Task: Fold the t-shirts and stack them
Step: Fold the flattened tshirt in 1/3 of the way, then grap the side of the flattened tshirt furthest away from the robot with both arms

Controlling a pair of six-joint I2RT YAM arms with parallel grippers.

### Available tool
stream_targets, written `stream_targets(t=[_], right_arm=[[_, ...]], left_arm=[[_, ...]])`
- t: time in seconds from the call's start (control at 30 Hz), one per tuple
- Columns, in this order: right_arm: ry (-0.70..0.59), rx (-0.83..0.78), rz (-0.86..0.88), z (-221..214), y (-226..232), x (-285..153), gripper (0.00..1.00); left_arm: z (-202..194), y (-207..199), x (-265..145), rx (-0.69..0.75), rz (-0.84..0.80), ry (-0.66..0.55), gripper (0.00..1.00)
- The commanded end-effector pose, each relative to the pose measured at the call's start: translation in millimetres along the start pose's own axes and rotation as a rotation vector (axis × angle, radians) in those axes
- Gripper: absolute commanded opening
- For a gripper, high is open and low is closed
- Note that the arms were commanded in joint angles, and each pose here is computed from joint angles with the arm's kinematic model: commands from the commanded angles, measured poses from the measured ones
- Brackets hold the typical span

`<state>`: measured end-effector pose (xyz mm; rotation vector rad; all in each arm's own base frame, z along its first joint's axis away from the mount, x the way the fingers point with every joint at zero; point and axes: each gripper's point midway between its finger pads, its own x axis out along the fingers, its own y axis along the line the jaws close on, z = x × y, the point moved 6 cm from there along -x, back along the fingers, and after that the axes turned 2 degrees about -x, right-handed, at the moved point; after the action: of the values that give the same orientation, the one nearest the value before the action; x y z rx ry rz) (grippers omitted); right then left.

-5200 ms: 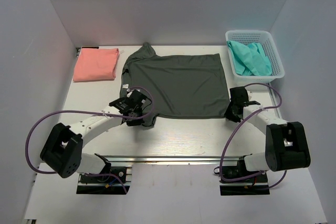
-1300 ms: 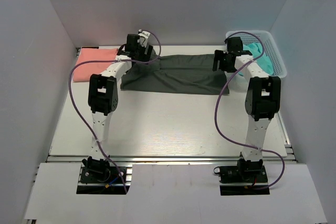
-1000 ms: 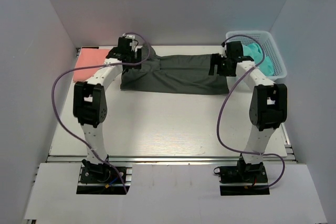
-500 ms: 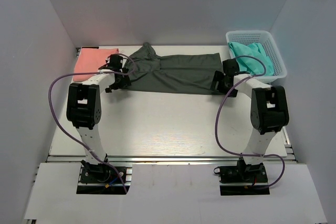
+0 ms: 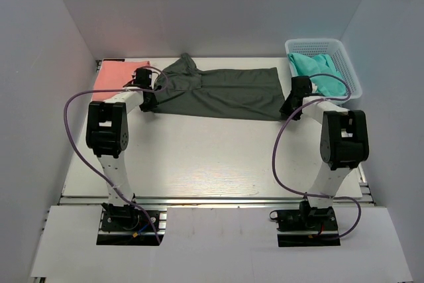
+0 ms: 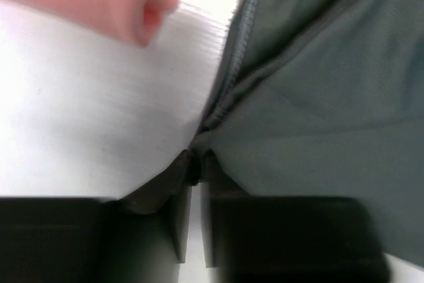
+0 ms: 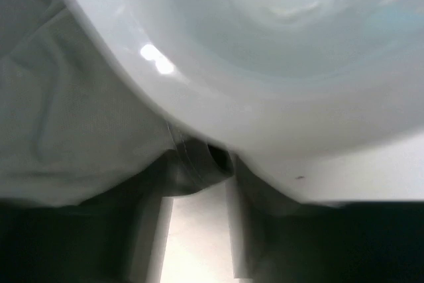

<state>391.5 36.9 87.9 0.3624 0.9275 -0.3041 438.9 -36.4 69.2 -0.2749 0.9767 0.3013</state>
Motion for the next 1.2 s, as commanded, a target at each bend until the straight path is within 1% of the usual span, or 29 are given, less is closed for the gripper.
stream_targets(t=[0.0, 0.03, 0.1, 0.17, 0.2, 0.3, 0.33, 0.37, 0.4, 0.47, 0.5, 0.57, 0.6, 0.63, 0.7, 0.73, 0.77, 0.8, 0.83, 0.87, 0.9, 0.93, 0.97, 1.0, 1.03, 1.07, 1.1, 1.13, 1.17], right_arm=[[0.018, 0.019, 0.049, -2, 8, 13, 0.36], [0.029, 0.02, 0.049, -6, 7, 15, 0.29], [0.052, 0.012, 0.049, -15, 4, 15, 0.21], [0.077, 0.005, 0.037, -27, -3, 15, 0.05], [0.077, 0.007, 0.035, -29, -6, 12, 0.0], [0.093, 0.001, 0.028, -42, -18, 0, 0.0], [0.062, -0.002, 0.051, -37, -17, -14, 0.0], [0.099, -0.011, 0.026, -56, -28, -16, 0.0], [0.114, -0.014, 0.011, -62, -33, -21, 0.0], [0.105, -0.006, 0.011, -72, -41, -37, 0.0], [0.149, -0.008, -0.014, -93, -54, -39, 0.0], [0.131, -0.004, 0.017, -95, -55, -53, 0.0], [0.156, -0.004, 0.001, -110, -63, -58, 0.0], [0.169, -0.005, -0.005, -114, -66, -61, 0.0], [0.175, 0.003, -0.007, -123, -73, -71, 0.0], [0.168, -0.004, -0.003, -124, -73, -74, 0.0], [0.139, -0.02, 0.018, -122, -72, -81, 0.0], [0.139, -0.027, 0.029, -122, -72, -82, 0.1], [0.122, -0.036, 0.053, -119, -69, -83, 0.17], [0.1, -0.047, 0.072, -114, -66, -86, 0.31], [0.08, -0.066, 0.079, -109, -64, -87, 0.4], [0.051, -0.071, 0.099, -98, -58, -89, 0.51], [0.041, -0.078, 0.105, -93, -56, -90, 0.9], [0.042, -0.081, 0.105, -90, -54, -90, 0.9], [0.007, -0.082, 0.111, -73, -47, -93, 0.9], [-0.001, -0.091, 0.117, -67, -44, -93, 0.9], [0.008, -0.104, 0.12, -66, -40, -91, 0.9], [-0.014, -0.107, 0.144, -55, -32, -94, 0.9], [-0.048, -0.112, 0.173, -44, -24, -96, 0.9]], left_arm=[[-8, -3, 4, 0.006, -0.06, 0.032, 0.17], [-10, -1, 1, 0.007, -0.059, 0.033, 0.0], [-15, 2, -2, 0.008, -0.056, 0.041, 0.0], [-12, 3, -12, 0.014, -0.071, 0.008, 0.0], [-20, 7, -14, 0.016, -0.065, 0.021, 0.0], [-31, 15, -38, 0.016, -0.072, 0.028, 0.0], [-48, 23, -42, 0.005, -0.052, 0.07, 0.0], [-54, 27, -49, -0.004, -0.048, 0.078, 0.0], [-54, 30, -65, -0.021, -0.058, 0.056, 0.0], [-83, 45, -75, -0.058, -0.016, 0.113, 0.0], [-85, 46, -90, -0.068, -0.02, 0.086, 0.0], [-112, 62, -99, -0.101, 0.037, 0.142, 0.0], [-125, 70, -104, -0.111, 0.065, 0.168, 0.0], [-126, 73, -114, -0.124, 0.067, 0.15, 0.0], [-139, 82, -126, -0.156, 0.105, 0.18, 0.0], [-145, 83, -130, -0.155, 0.107, 0.189, 0.01], [-142, 83, -139, -0.174, 0.093, 0.165, 0.08], [-141, 83, -143, -0.176, 0.088, 0.157, 0.27], [-143, 84, -145, -0.177, 0.084, 0.15, 0.44], [-139, 83, -147, -0.183, 0.069, 0.126, 0.62], [-136, 82, -149, -0.177, 0.057, 0.109, 0.82], [-130, 79, -152, -0.182, 0.043, 0.087, 0.85], [-123, 77, -155, -0.185, 0.033, 0.07, 0.88], [-115, 75, -158, -0.189, 0.029, 0.048, 0.91], [-99, 68, -160, -0.188, 0.002, 0.004, 0.98], [-92, 63, -158, -0.18, -0.016, -0.005, 1.0], [-73, 52, -161, -0.172, -0.067, -0.054, 1.0], [-64, 47, -159, -0.164, -0.081, -0.079, 1.0], [-59, 39, -150, -0.14, -0.094, -0.068, 1.0]])
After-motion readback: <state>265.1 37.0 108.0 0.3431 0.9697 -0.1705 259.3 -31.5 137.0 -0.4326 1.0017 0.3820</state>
